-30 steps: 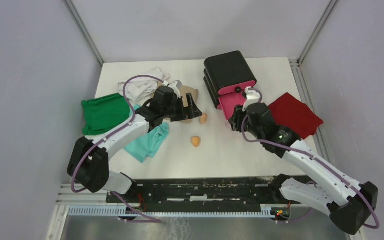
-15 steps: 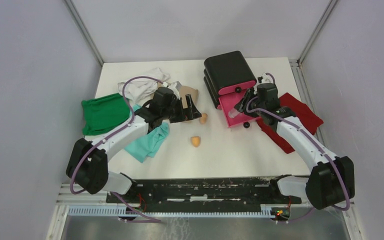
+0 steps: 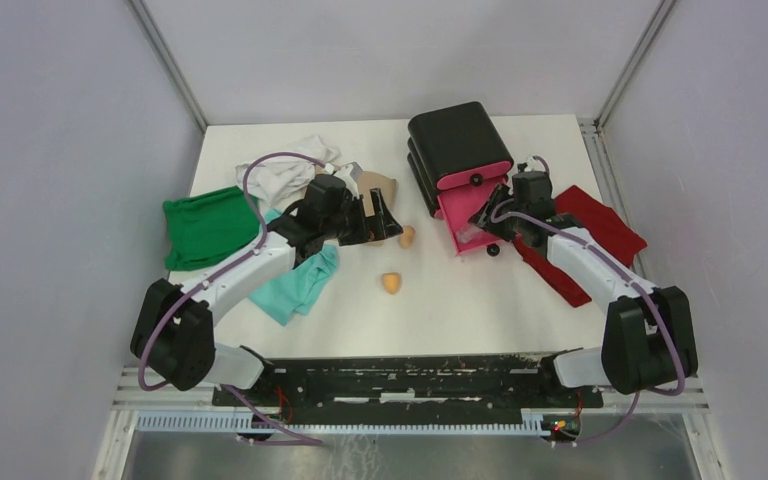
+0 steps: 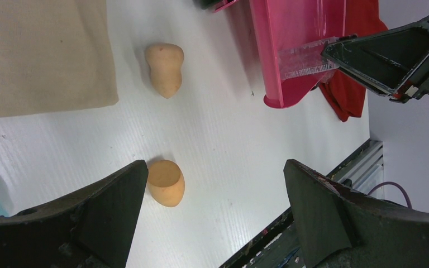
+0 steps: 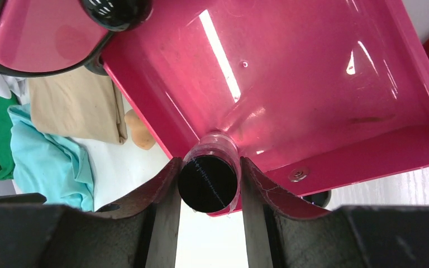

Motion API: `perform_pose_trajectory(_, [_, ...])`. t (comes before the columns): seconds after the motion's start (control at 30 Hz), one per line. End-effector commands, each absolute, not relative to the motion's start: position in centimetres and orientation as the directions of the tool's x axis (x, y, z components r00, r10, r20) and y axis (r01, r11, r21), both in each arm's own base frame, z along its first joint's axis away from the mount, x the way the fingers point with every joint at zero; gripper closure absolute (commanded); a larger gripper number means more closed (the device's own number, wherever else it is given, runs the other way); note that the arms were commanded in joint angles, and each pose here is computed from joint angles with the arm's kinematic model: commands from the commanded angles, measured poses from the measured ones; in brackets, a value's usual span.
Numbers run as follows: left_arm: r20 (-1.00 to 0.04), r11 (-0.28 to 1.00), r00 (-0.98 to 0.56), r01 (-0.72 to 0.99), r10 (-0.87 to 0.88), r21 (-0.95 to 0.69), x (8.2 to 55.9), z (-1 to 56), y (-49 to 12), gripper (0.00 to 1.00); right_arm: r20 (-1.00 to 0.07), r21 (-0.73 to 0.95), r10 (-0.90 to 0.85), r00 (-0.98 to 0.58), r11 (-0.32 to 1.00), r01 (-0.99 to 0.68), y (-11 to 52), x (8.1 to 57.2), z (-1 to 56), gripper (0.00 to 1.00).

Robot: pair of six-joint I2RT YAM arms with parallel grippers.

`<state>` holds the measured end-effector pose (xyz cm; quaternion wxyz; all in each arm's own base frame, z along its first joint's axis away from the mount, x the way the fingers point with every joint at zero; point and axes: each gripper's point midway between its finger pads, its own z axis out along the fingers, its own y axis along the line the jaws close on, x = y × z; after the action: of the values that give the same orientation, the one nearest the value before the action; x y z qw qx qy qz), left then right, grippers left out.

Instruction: Organize the makeup

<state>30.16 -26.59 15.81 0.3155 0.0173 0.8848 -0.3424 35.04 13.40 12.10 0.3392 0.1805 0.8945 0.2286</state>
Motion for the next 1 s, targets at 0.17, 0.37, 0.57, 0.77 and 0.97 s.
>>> perform_pose_trajectory(0.17, [-0.618,0.763,-0.764,0.284,-0.186,-0.581,30.7,17.0,-26.4,0.01,-0.565,0.531,0.503,-0.655,0.828,0.178,12.3,36.2,13.3,0.41])
perform_pose_trajectory(0.37, [-0.619,0.741,-0.758,0.293,-0.205,-0.604,31.2,17.9,-27.1,0.01,-0.588,0.5,0.485,-0.648,0.847,0.18,11.6,36.0,13.7,0.29])
perform_pose_trajectory(0.57, [-0.625,0.74,-0.755,0.303,-0.198,-0.601,31.6,18.3,-27.4,0.01,-0.65,0.414,0.434,-0.625,0.891,0.187,9.8,35.5,15.1,0.27])
perform_pose_trajectory(0.77, [-0.62,0.735,-0.76,0.305,-0.196,-0.605,31.4,18.3,-27.4,0.01,-0.744,0.243,0.34,-0.575,0.94,0.241,5.9,34.8,17.0,0.23])
perform_pose_trajectory(0.97, [-0.619,0.732,-0.759,0.305,-0.199,-0.609,31.4,18.3,-27.5,0.01,-0.779,0.202,0.289,-0.557,0.956,0.213,5.0,32.8,18.4,0.23])
